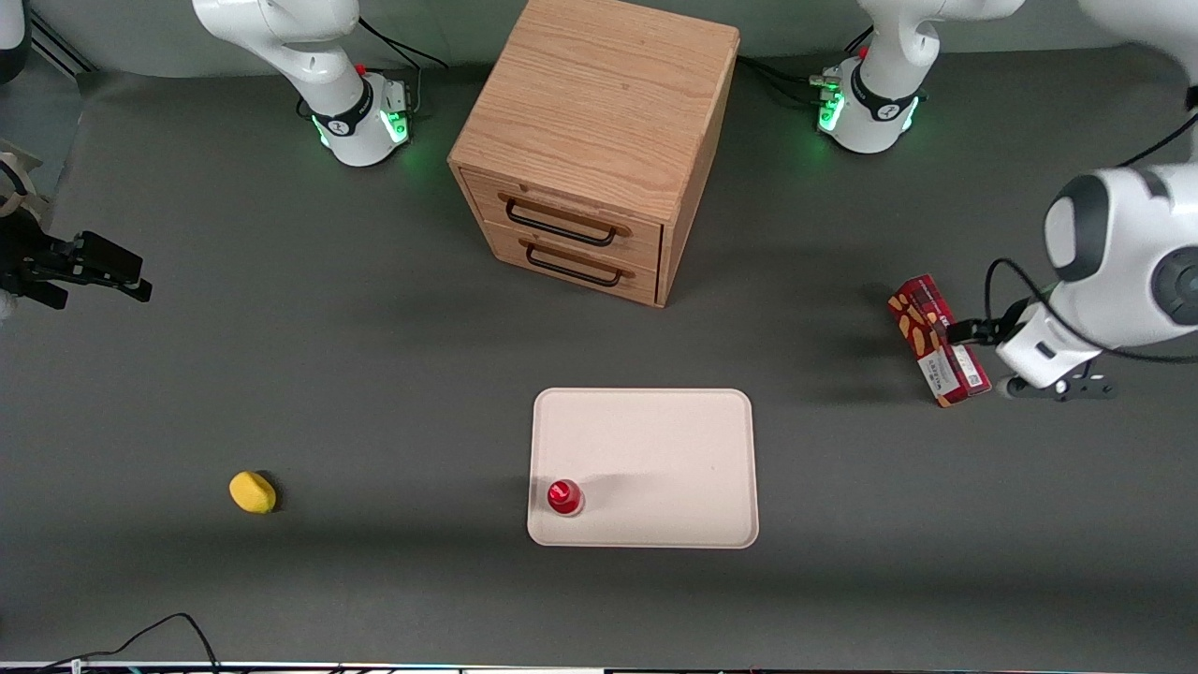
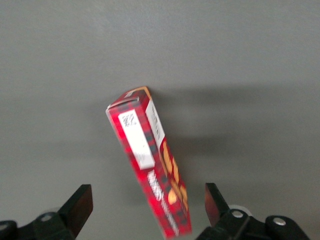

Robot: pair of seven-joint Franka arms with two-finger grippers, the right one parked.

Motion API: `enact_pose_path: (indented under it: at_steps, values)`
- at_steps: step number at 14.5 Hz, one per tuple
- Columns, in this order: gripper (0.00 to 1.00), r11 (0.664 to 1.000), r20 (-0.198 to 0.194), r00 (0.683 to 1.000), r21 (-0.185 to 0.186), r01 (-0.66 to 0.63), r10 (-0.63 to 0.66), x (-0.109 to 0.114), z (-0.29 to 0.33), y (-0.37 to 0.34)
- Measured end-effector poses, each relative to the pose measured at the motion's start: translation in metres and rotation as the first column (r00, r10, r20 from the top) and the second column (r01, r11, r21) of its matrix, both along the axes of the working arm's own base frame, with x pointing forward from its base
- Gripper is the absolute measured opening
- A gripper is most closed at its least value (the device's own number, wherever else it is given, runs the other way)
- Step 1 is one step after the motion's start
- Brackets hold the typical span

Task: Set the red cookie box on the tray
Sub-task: 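Close the left gripper on the end of the red cookie box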

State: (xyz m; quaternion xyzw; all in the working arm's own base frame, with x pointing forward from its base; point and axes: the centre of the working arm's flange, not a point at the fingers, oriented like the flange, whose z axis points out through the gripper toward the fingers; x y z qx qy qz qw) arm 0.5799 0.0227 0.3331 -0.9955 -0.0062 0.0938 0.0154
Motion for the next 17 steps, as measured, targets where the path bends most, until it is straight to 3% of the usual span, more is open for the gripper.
enact_pose_path:
  at_steps: [3,6,8,13,17]
  values:
    - [1.00,0.990,0.016,0.992,-0.061,-0.124,0.125,-0.011,-0.058,0.020]
    - [1.00,0.983,0.073,0.981,-0.050,-0.178,0.181,-0.040,-0.102,0.039]
    - [1.00,0.980,0.065,0.979,-0.049,-0.193,0.196,-0.057,-0.120,0.039]
    - [0.97,0.980,0.062,0.979,-0.053,-0.193,0.196,-0.060,-0.121,0.035]
    - [0.54,0.981,0.064,0.980,-0.055,-0.185,0.189,-0.059,-0.120,0.031]
